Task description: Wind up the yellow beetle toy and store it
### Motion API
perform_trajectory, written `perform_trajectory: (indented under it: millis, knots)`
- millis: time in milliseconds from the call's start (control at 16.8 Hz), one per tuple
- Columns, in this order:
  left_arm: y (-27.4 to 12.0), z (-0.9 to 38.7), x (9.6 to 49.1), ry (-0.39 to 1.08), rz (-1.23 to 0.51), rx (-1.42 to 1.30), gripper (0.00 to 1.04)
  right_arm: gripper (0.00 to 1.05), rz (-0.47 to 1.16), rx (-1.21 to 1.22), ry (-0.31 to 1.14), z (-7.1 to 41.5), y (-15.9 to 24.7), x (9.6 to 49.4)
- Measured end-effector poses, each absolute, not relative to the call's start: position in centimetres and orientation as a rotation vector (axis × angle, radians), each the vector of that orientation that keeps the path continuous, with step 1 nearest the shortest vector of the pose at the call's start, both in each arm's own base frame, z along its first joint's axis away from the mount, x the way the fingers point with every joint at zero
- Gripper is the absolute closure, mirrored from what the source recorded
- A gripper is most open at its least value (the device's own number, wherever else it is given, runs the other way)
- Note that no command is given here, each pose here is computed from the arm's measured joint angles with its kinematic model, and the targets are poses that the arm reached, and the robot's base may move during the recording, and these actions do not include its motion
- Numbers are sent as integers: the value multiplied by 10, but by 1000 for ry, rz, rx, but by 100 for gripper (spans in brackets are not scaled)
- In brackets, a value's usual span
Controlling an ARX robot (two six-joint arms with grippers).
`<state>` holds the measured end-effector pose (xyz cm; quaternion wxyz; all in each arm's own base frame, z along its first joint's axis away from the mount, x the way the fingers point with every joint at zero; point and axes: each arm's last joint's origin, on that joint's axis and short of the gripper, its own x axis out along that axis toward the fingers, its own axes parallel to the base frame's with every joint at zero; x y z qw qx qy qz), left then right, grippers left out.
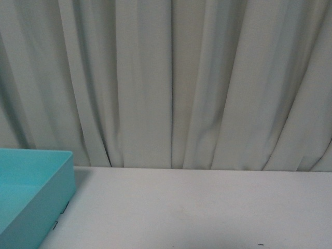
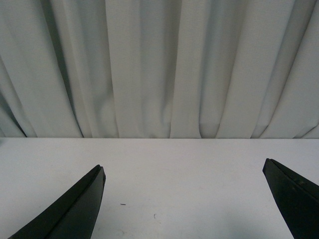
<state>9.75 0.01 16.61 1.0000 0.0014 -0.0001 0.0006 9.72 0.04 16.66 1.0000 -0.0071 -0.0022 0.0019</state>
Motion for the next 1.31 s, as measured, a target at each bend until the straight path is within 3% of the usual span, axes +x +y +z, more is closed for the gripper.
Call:
perform_trajectory:
  millis: [475,653,712,772,890,1306]
  knots:
    - [0,166,97,0,1,3,103,7,4,-14,-4,167,0,97]
    - [0,166,97,0,1,2,75,7,4,-14,-4,167,0,97]
    - [0,166,97,0,1,2,57,7,4,-14,-4,167,0,97]
    - [0,166,97,0,1,2,23,7,4,-14,-4,167,0,97]
    - [0,166,97,0,1,2,6,7,4,-14,-4,167,0,97]
    - [0,166,97,0,1,2,7,7,4,-14,-4,167,0,97]
